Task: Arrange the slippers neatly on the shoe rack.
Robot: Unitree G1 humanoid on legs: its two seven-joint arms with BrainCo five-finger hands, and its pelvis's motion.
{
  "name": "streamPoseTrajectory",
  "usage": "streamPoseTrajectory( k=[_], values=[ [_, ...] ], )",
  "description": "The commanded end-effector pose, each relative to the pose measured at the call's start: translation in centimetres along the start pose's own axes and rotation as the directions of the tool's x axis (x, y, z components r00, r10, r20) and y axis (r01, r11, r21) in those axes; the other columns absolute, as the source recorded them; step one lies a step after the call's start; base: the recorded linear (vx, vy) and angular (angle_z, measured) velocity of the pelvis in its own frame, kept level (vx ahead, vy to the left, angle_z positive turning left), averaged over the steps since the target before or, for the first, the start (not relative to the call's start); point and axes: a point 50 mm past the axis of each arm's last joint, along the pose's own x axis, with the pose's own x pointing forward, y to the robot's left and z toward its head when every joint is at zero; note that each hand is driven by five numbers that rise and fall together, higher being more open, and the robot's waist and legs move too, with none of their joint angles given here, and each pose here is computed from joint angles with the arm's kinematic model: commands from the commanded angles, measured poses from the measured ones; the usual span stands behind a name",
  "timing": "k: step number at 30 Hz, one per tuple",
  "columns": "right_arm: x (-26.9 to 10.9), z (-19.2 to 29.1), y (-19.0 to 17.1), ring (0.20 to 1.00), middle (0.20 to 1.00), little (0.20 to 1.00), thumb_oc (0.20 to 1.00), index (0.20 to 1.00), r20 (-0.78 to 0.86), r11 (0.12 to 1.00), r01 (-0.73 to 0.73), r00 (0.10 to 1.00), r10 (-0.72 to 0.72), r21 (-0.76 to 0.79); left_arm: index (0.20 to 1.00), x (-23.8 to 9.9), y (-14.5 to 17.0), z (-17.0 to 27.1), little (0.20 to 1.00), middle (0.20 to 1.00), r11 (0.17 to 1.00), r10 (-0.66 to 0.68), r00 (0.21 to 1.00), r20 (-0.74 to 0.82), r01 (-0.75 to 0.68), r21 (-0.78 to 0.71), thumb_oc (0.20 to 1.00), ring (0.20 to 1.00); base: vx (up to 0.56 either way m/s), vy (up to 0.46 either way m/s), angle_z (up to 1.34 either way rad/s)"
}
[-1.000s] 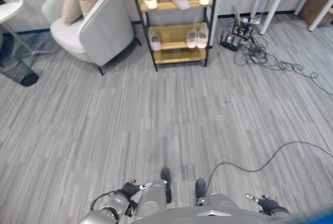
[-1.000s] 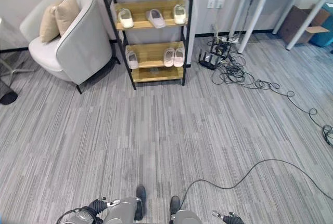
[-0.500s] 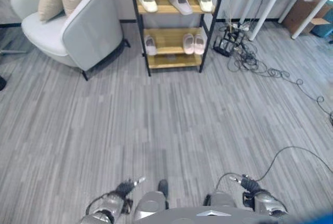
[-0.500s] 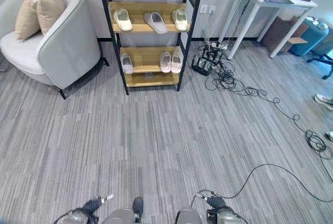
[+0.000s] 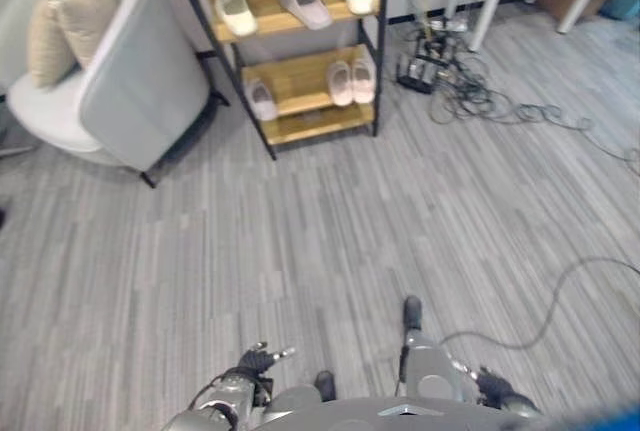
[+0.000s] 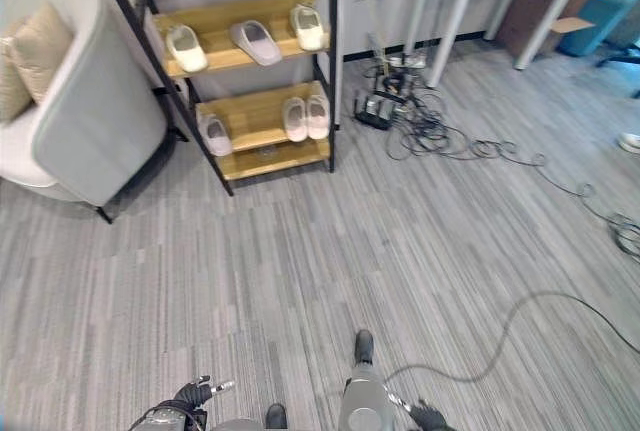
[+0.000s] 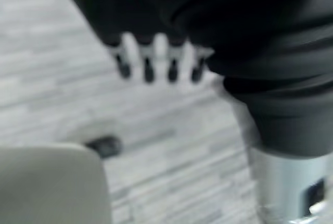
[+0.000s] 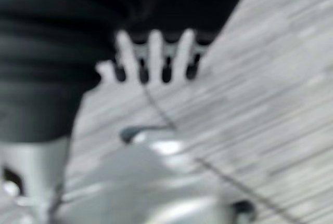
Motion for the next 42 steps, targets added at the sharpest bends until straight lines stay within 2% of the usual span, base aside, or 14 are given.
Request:
streamPoseTrajectory(
  k=[1,6,10,13,14,15,17,19,25,28,33,35,42],
  values=[
    [0.1,1.2,0.0,1.000,1.000,1.000,1.000,1.000,0.050,0.998,-0.019,0.999,0.022,-0.063,1.000,-0.1,0.7,-0.8,1.000,1.000,0.999,-0.009,1.000,-0.020,0.010,0.048,1.000,1.000,0.11,-0.270,-0.07],
    [0.2,4.2,-1.2,1.000,1.000,1.000,1.000,1.000,0.139,0.996,0.021,0.990,-0.008,-0.091,1.000,-0.3,0.2,-1.3,1.000,1.000,0.995,-0.046,0.998,-0.038,0.049,0.086,1.000,1.000,0.24,-0.363,0.15],
    [0.2,5.8,-0.8,1.000,1.000,1.000,1.000,1.000,0.190,0.997,0.009,0.982,0.006,-0.079,1.000,-0.7,0.7,-3.6,1.000,1.000,0.997,-0.027,0.993,-0.118,0.036,0.071,1.000,1.000,0.36,-0.003,0.35],
    [0.1,6.1,0.1,1.000,1.000,1.000,1.000,1.000,0.207,0.989,-0.005,0.978,0.035,-0.145,1.000,-1.1,1.6,-5.0,1.000,1.000,0.999,0.004,0.986,-0.167,0.002,0.038,1.000,1.000,0.42,0.052,0.05],
    [0.1,7.3,-2.5,1.000,1.000,1.000,1.000,1.000,0.205,0.990,0.041,0.979,-0.011,-0.138,1.000,-1.1,2.5,-5.2,1.000,1.000,0.999,0.019,0.983,-0.181,-0.015,0.028,1.000,1.000,0.45,0.029,0.09],
    [0.1,5.4,-1.7,1.000,1.000,1.000,1.000,1.000,0.188,0.989,0.029,0.982,-0.001,-0.145,1.000,-1.1,3.3,-4.8,1.000,1.000,0.999,0.045,0.986,-0.160,-0.044,0.009,1.000,1.000,0.64,0.114,0.12],
    [0.1,4.7,-0.3,1.000,1.000,1.000,1.000,1.000,0.176,0.988,-0.018,0.983,0.045,-0.152,1.000,-1.8,3.5,-7.1,1.000,1.000,0.998,0.063,0.970,-0.235,-0.067,-0.010,1.000,1.000,0.54,0.216,0.12],
    [0.1,4.5,1.3,1.000,1.000,1.000,1.000,1.000,0.163,0.982,-0.040,0.984,0.070,-0.185,1.000,-1.8,3.4,-7.3,1.000,1.000,0.997,0.078,0.965,-0.252,-0.074,0.025,1.000,1.000,0.41,0.216,-0.30],
    [0.1,3.7,2.5,1.000,1.000,1.000,1.000,1.000,0.133,0.981,-0.070,0.987,0.095,-0.182,1.000,-1.2,4.5,-5.0,1.000,1.000,0.993,0.119,0.974,-0.191,-0.117,0.025,1.000,1.000,0.35,0.240,-0.34],
    [0.1,4.1,2.8,1.000,1.000,1.000,1.000,1.000,0.138,0.983,-0.074,0.986,0.097,-0.168,1.000,-0.5,5.1,-1.7,1.000,1.000,0.990,0.139,0.986,-0.090,-0.138,0.021,1.000,1.000,0.35,0.311,0.19],
    [0.1,3.5,2.9,1.000,1.000,1.000,1.000,1.000,0.126,0.985,-0.082,0.987,0.102,-0.154,1.000,-0.5,5.2,-1.3,1.000,1.000,0.989,0.145,0.987,-0.072,-0.142,0.039,1.000,1.000,0.28,0.145,0.79],
    [0.1,3.1,2.4,1.000,1.000,1.000,1.000,1.000,0.122,0.994,-0.070,0.989,0.081,-0.087,1.000,-0.4,5.1,-1.2,1.000,1.000,0.988,0.142,0.988,-0.068,-0.138,0.066,1.000,1.000,0.28,-0.012,1.13],
    [0.1,1.7,1.6,1.000,1.000,1.000,1.000,1.000,0.074,0.994,-0.052,0.995,0.060,-0.101,1.000,-0.6,4.6,-2.1,1.000,1.000,0.991,0.121,0.988,-0.100,-0.115,0.065,1.000,1.000,0.25,-0.087,0.98]
  ],
)
